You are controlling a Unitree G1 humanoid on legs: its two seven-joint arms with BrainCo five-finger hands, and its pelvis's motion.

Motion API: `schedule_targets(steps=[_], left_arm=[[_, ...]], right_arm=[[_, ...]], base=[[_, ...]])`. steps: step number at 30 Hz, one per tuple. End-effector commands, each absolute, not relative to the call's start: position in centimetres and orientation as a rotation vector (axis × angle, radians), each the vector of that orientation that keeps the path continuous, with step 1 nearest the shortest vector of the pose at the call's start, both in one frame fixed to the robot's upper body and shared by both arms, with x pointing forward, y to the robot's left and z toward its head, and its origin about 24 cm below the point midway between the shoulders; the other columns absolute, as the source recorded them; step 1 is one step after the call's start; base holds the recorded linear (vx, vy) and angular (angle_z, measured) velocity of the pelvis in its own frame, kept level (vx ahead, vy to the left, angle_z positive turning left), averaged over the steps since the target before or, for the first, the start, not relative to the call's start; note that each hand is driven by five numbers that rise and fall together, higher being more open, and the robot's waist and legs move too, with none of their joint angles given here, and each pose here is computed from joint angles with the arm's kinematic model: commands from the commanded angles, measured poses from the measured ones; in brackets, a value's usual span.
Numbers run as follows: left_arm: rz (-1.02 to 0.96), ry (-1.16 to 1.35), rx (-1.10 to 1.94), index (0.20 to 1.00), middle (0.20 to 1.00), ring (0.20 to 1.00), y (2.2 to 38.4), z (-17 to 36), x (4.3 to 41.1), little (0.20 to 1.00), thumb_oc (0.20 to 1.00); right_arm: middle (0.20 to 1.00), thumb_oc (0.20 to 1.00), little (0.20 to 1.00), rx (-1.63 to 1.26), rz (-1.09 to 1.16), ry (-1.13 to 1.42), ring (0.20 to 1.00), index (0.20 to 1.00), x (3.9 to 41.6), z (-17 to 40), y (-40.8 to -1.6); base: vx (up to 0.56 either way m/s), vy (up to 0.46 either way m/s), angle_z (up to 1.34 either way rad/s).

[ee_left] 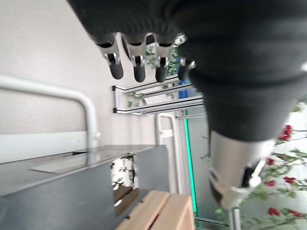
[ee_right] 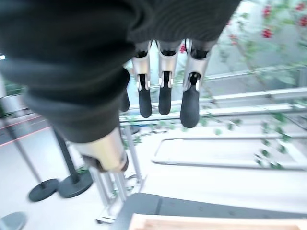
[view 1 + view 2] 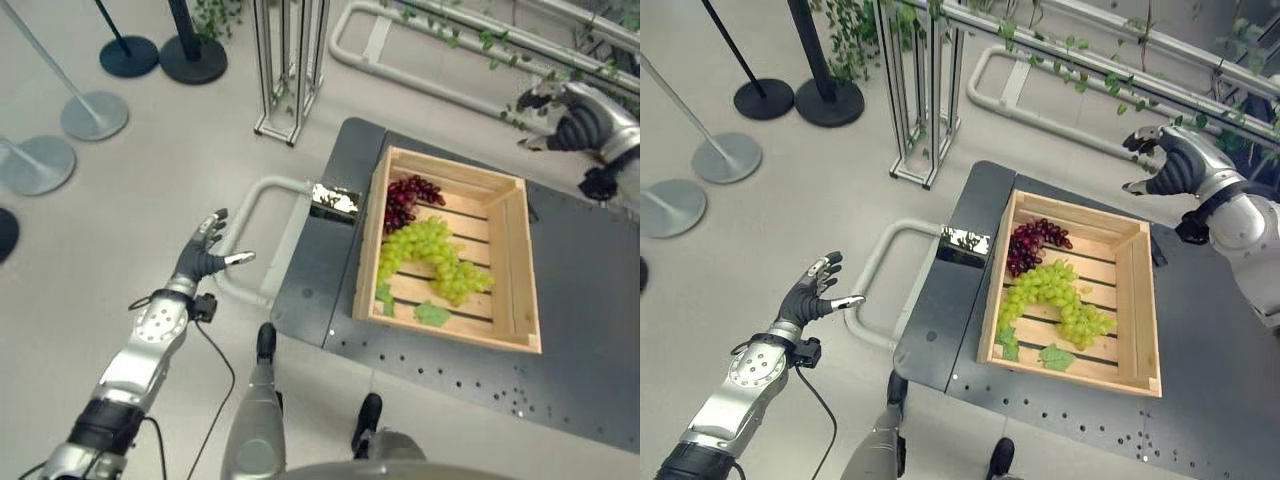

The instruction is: Pick up the fruits from the basket on one side to the basket on the other side

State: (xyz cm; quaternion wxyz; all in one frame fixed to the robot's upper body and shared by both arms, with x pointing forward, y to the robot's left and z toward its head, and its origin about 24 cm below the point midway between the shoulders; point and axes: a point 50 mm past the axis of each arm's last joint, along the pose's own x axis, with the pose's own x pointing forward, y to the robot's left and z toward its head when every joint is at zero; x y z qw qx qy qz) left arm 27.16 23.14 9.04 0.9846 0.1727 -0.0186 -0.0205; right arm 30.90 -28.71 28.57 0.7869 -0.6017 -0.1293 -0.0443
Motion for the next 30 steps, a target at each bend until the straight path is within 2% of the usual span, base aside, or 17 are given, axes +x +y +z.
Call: schedule_targets(steps=[1, 8, 9, 10, 11, 13, 15, 18, 20, 30], left_arm=[[-0.037, -0.138, 0.358, 1.0, 1.0, 1.0, 22.9, 10.8, 27.2, 1.0, 1.0], [-0.055, -0.11, 0.335, 1.0, 1.0, 1.0, 22.4, 9.9, 27.2, 1.0, 1.0], [-0.051, -0.11, 0.328, 1.0, 1.0, 1.0, 22.3, 9.9, 27.2, 1.0, 1.0], [-0.043, -0.112, 0.315, 1.0, 1.0, 1.0, 22.3, 9.9, 27.2, 1.0, 1.0], [-0.033, -0.11, 0.298, 1.0, 1.0, 1.0, 22.3, 9.7, 27.1, 1.0, 1.0], [-0.003, -0.101, 0.222, 1.0, 1.0, 1.0, 22.1, 9.2, 26.9, 1.0, 1.0], [-0.007, -0.099, 0.225, 1.0, 1.0, 1.0, 22.1, 9.2, 26.9, 1.0, 1.0], [0.023, -0.072, 0.119, 1.0, 1.0, 1.0, 21.6, 8.1, 26.5, 1.0, 1.0], [0.047, -0.052, 0.053, 1.0, 1.0, 1.0, 21.2, 7.4, 26.4, 1.0, 1.0], [0.116, -0.018, -0.078, 1.0, 1.0, 1.0, 20.4, 6.0, 26.0, 1.0, 1.0]], right_arm=[[0.2, 0.2, 0.2, -1.282, -0.115, -0.315, 0.2, 0.2, 31.0, 29.6, -28.6], [0.2, 0.2, 0.2, -1.263, -0.102, -0.328, 0.2, 0.2, 31.1, 29.9, -28.2], [0.526, 0.526, 0.526, -1.251, -0.102, -0.324, 0.526, 0.526, 31.2, 29.7, -28.2], [0.953, 0.953, 0.953, -1.23, -0.111, -0.321, 0.953, 0.953, 31.3, 29.4, -28.4], [1.0, 1.0, 1.0, -1.208, -0.113, -0.307, 1.0, 1.0, 31.4, 28.9, -28.6], [1.0, 1.0, 1.0, -1.109, -0.129, -0.243, 1.0, 1.0, 31.6, 26.1, -29.5], [1.0, 1.0, 1.0, -1.107, -0.131, -0.24, 1.0, 1.0, 31.5, 26.0, -29.6], [1.0, 1.0, 1.0, -0.95, -0.185, -0.11, 1.0, 1.0, 31.6, 20.0, -30.9], [1.0, 1.0, 1.0, -0.864, -0.21, -0.015, 1.0, 1.0, 31.6, 15.2, -30.3], [1.0, 1.0, 1.0, -0.58, -0.35, 0.249, 1.0, 1.0, 31.6, 5.2, -28.4]], base=[[0.0, 0.0, 0.0], [0.0, -0.001, 0.0], [0.0, 0.0, 0.0], [0.0, 0.0, 0.0], [0.0, 0.0, 0.0], [-0.02, -0.004, 0.0], [0.0, 0.0, 0.0], [-0.01, -0.002, 0.02], [-0.03, 0.004, 0.08], [-0.01, 0.001, 0.02]])
